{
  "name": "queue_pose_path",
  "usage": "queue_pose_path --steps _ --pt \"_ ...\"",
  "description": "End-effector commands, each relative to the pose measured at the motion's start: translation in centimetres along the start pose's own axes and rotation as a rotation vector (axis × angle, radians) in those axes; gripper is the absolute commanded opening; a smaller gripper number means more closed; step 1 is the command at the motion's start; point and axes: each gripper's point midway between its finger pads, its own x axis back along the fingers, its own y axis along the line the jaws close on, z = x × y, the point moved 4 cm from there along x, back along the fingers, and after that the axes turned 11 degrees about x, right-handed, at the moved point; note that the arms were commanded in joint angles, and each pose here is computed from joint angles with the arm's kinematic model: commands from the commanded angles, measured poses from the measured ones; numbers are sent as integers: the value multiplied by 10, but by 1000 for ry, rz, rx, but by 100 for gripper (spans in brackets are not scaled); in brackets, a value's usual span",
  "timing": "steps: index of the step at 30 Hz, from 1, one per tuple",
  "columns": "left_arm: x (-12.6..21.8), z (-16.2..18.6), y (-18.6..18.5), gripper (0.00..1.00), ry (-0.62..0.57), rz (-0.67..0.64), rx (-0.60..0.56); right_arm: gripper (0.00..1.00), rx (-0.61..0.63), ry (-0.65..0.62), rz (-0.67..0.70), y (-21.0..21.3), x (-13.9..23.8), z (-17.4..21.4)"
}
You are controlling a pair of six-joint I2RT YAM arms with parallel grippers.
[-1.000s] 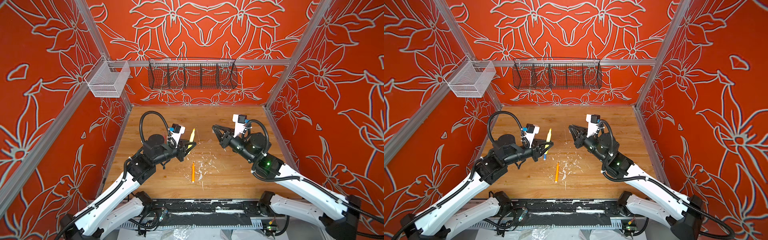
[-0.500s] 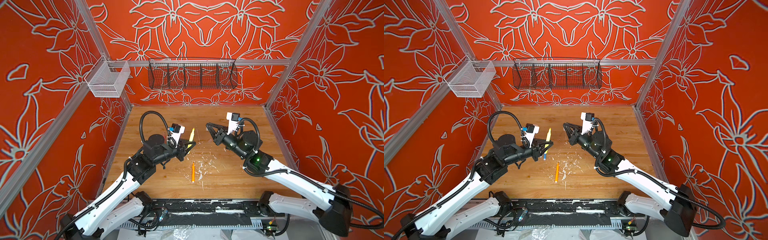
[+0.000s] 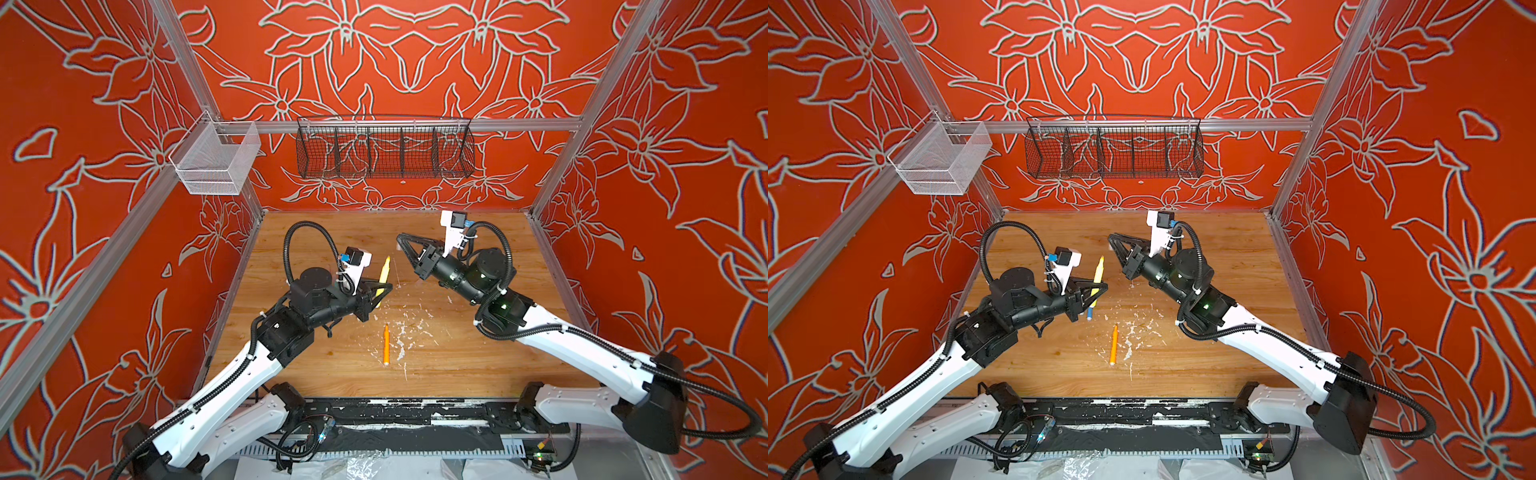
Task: Insert the pens into the pen caps
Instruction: 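Lower the cap onto the yellow highlighter tip held upright by the left gripper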
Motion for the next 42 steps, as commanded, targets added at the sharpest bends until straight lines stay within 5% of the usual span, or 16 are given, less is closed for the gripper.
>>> queue_pose_path --steps 1,42 --pt "6 -10 -8 0 -39 17 -24 0 -8 -22 -63 16 -5 -8" --pt "13 -13 -4 0 -78 -21 -27 0 -22 4 -57 10 -18 20"
